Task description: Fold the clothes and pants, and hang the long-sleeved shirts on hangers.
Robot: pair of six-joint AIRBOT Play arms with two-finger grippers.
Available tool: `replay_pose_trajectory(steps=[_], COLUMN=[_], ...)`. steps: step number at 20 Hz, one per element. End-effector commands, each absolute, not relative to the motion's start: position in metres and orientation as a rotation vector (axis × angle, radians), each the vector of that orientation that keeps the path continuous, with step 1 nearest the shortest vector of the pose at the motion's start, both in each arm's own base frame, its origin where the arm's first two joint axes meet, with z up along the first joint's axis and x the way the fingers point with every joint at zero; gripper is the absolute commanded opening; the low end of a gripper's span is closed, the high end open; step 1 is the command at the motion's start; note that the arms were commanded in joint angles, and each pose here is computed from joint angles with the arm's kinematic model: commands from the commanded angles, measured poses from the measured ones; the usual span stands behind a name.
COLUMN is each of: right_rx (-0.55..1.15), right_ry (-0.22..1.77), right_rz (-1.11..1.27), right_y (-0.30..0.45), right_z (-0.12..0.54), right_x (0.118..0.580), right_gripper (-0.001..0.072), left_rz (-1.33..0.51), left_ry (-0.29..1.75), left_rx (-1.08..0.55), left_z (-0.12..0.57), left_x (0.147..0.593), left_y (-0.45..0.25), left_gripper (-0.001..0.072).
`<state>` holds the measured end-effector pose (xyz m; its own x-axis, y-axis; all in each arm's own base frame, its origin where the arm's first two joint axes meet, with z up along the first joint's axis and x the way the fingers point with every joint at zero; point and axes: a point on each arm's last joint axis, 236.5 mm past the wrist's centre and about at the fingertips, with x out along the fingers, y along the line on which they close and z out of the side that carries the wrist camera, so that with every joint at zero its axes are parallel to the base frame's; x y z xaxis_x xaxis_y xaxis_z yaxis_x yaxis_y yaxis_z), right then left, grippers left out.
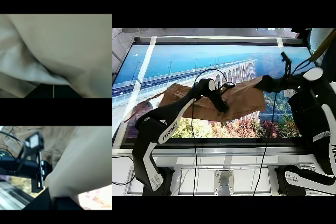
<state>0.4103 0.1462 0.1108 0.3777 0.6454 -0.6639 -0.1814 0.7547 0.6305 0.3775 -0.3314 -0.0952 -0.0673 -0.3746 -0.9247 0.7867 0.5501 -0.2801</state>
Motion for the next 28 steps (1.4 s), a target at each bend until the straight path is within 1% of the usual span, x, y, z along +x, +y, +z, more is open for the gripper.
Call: replay_pose_trajectory(steps=[1,4,8,12,14,17,18,21,23,25,26,27,28], right_rx=[0.354,0.302,0.330,0.308,0.306,0.322,0.341,0.414,0.480,0.489,0.493,0.503,0.480], right_ry=[1.139,1.181,1.158,1.179,1.181,1.176,1.153,1.008,0.935,0.865,0.844,0.849,0.869], right_rz=[0.486,0.484,0.498,0.642,0.707,0.786,0.825,0.871,0.909,0.959,0.966,0.981,0.995], right_y=[0.121,0.115,0.132,0.218,0.273,0.355,0.388,0.466,0.508,0.536,0.542,0.545,0.542], right_z=[0.137,0.155,0.176,0.166,0.150,0.119,0.113,0.100,0.096,0.098,0.102,0.106,0.108], right_x=[0.398,0.398,0.427,0.444,0.447,0.441,0.437,0.442,0.439,0.430,0.427,0.422,0.416], right_gripper=[0.0013,0.0013,0.0013,0.0013,0.0013,0.0013,0.0013,0.0013,0.0013,0.0027,0.0225,0.0489,0.0509], left_rz=[-0.986,-0.945,-0.786,-0.638,-0.580,-0.532,-0.517,-0.469,-0.447,-0.429,-0.415,-0.401,-0.388], left_ry=[1.256,1.155,0.991,0.898,0.882,0.917,0.930,0.940,0.942,0.944,0.949,0.954,0.957], left_rx=[0.352,0.314,0.337,0.266,0.239,0.212,0.199,0.157,0.140,0.129,0.115,0.100,0.087], left_z=[-0.070,-0.017,0.061,0.115,0.126,0.124,0.123,0.122,0.122,0.122,0.122,0.122,0.121], left_x=[0.379,0.400,0.441,0.467,0.474,0.475,0.475,0.479,0.481,0.482,0.482,0.483,0.483], left_y=[-0.350,-0.333,-0.262,-0.188,-0.158,-0.127,-0.120,-0.101,-0.092,-0.083,-0.078,-0.073,-0.068], left_gripper=[0.0018,0.0019,0.0019,0.0018,0.0019,0.0019,0.0019,0.0019,0.0019,0.0019,0.0019,0.0019,0.0019])
